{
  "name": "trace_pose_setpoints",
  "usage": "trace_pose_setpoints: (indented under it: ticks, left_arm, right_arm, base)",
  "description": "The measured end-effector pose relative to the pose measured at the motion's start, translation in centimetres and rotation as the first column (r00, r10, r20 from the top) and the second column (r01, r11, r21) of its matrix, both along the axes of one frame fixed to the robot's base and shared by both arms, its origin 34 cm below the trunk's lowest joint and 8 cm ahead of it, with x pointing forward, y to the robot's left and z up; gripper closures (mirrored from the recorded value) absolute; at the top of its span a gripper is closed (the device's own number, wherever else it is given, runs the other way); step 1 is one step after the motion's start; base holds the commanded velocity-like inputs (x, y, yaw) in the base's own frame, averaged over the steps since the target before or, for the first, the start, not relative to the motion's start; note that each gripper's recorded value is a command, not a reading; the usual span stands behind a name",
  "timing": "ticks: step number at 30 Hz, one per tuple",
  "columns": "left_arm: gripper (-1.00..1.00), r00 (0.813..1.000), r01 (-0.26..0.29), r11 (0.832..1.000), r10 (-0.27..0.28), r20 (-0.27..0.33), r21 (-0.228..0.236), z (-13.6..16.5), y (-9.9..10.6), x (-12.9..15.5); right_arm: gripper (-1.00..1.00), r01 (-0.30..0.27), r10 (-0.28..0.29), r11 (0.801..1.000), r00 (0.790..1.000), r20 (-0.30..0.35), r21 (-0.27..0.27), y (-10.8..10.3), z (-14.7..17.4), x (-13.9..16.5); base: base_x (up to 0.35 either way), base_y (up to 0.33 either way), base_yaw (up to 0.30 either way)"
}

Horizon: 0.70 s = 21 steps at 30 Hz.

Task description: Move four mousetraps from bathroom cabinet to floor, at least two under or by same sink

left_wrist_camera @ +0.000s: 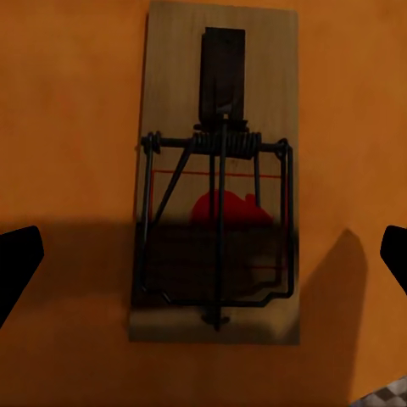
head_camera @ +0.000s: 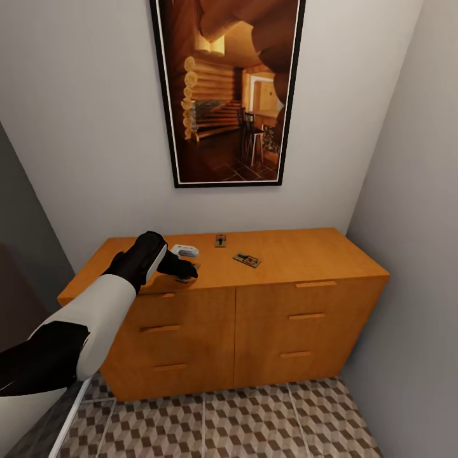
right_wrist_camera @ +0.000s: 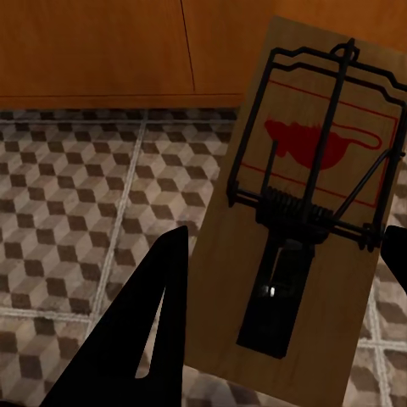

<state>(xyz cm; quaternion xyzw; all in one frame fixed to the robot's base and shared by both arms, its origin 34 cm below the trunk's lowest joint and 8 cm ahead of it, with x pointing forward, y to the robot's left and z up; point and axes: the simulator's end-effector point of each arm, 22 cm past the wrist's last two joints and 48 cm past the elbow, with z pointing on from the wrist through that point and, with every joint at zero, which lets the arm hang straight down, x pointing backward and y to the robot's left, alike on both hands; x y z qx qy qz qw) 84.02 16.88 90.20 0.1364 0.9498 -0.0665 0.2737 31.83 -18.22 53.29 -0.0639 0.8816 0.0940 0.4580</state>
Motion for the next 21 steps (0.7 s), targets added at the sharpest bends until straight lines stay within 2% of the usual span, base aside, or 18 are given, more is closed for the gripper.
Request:
trace_pose_setpoints:
  ticks: [21]
  left_arm:
    - [-1.0, 1.0, -0.001, 1.0, 0.001, -0.01, 0.002, -0.38, 0.06, -0.17]
  right_arm:
    - [1.0, 0.0, 0.0, 1.0, 1.0, 0.0, 0.0, 0.01, 0.0, 0.0]
  base:
    - [0.0, 0.0, 0.0]
